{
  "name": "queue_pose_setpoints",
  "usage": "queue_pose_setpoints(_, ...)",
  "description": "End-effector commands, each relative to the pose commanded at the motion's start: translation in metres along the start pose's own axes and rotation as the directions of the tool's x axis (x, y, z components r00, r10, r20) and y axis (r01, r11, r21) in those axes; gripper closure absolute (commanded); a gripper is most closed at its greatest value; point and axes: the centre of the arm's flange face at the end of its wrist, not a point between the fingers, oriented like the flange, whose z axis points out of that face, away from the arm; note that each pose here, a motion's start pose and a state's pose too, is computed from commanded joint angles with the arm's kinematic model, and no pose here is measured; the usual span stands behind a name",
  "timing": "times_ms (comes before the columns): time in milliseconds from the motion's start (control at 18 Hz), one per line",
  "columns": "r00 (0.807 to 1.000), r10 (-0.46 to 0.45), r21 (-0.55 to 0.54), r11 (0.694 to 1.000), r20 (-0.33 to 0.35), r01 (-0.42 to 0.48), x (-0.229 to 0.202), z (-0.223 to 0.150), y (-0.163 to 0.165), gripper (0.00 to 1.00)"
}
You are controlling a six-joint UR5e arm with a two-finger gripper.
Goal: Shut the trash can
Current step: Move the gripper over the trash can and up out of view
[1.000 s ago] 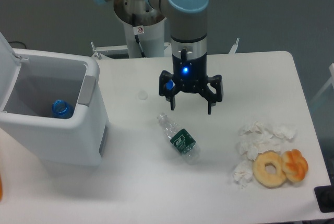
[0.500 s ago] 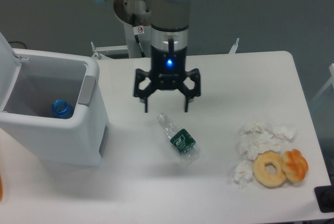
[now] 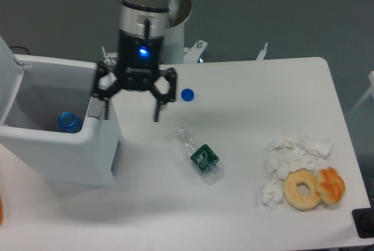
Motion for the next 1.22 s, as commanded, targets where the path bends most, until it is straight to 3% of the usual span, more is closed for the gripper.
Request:
queue_pose_setpoints(222, 0.995, 0.02, 0.027, 0.999, -0.095, -0.017, 0.028, -0.017, 0.001, 0.0)
queue_pose_setpoints(444, 0.977, 0.041, 0.079, 0.997, -0.209, -0.025, 0.05, -0.047, -0.01, 0.0)
queue_pose_setpoints(722, 0.963, 0.05, 0.099, 0.995, -0.263, -0.024, 0.075, -0.07, -0.004, 0.0)
queue_pose_setpoints(944, 0.939, 0.078, 0.126, 0.991, -0.334, -0.038, 0.099, -0.099, 0.007, 0.0)
queue_pose_setpoints(1222, 0.889, 0.134, 0.124, 0.988, -0.439, -0.087, 0.138, -0.111, 0.023, 0.0)
